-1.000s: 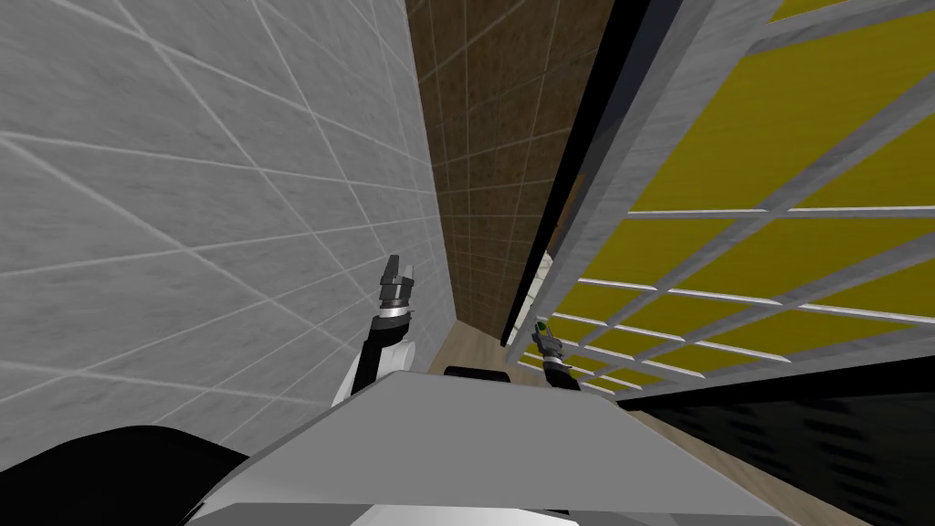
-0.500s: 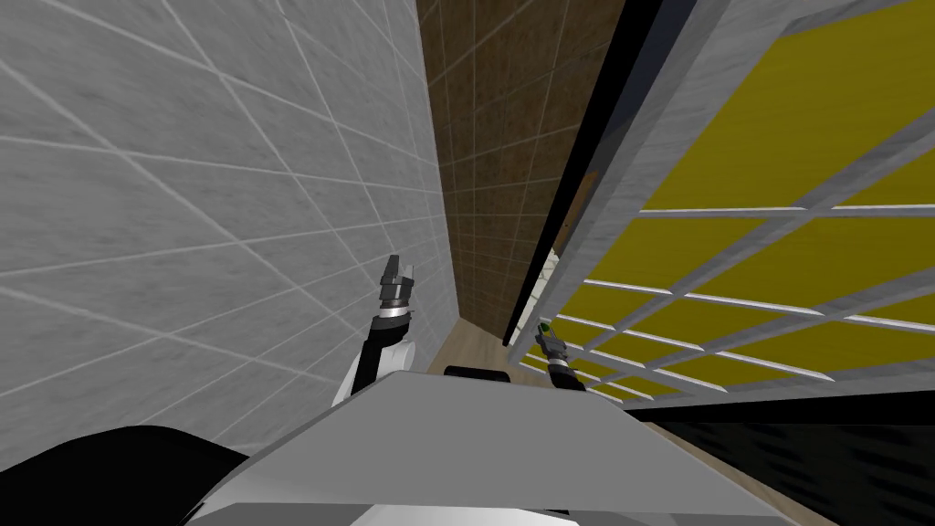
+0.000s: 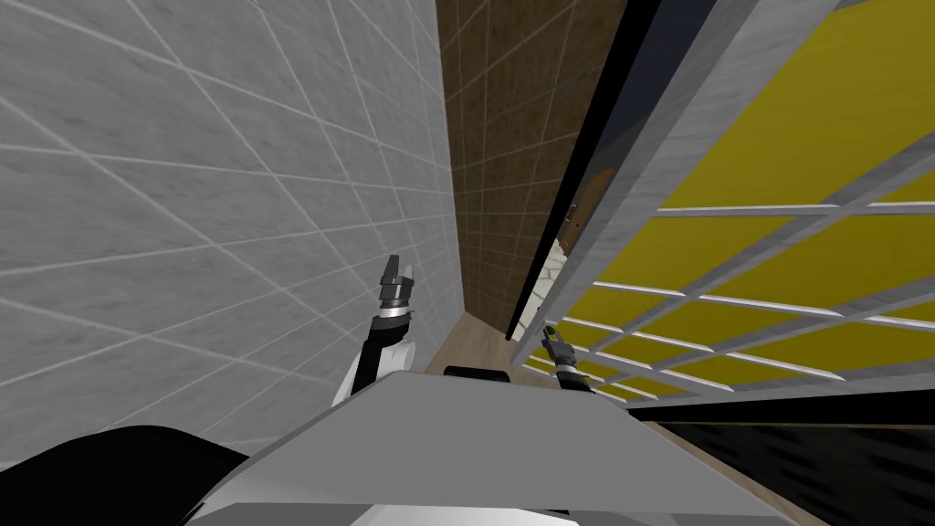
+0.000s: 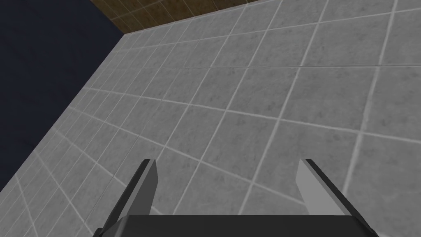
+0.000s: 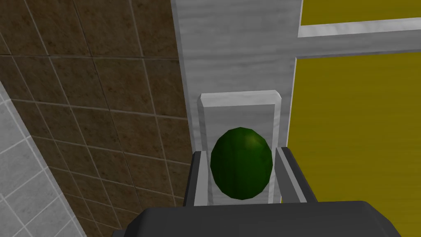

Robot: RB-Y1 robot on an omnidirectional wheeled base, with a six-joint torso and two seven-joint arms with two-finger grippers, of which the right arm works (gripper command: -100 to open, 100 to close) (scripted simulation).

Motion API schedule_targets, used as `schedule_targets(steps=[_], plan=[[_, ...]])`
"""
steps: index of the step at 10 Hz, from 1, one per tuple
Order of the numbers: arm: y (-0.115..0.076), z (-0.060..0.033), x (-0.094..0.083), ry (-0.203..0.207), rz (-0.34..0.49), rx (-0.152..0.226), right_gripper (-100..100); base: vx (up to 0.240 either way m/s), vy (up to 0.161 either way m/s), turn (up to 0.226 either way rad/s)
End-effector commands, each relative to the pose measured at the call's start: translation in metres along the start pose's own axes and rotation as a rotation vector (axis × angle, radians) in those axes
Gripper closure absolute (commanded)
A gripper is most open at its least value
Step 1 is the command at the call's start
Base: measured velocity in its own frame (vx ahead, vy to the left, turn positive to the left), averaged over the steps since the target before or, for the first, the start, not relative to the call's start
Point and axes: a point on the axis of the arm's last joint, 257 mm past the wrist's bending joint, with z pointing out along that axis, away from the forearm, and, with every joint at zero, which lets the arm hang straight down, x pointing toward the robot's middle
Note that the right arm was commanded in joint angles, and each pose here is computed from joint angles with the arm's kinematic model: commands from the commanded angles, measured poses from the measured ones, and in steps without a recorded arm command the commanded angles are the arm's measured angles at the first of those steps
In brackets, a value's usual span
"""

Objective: Pull the door open

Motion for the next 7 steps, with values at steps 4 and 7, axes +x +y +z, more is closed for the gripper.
schedule_targets(steps=[4, 7], plan=[[0.013, -0.0170, -0.001, -0.007, 0.006, 0.044, 100, -0.218, -0.016, 0.153], [0.012, -0.0255, -0.002, -0.007, 0.003, 0.066, 100, -0.146, -0.022, 0.083]])
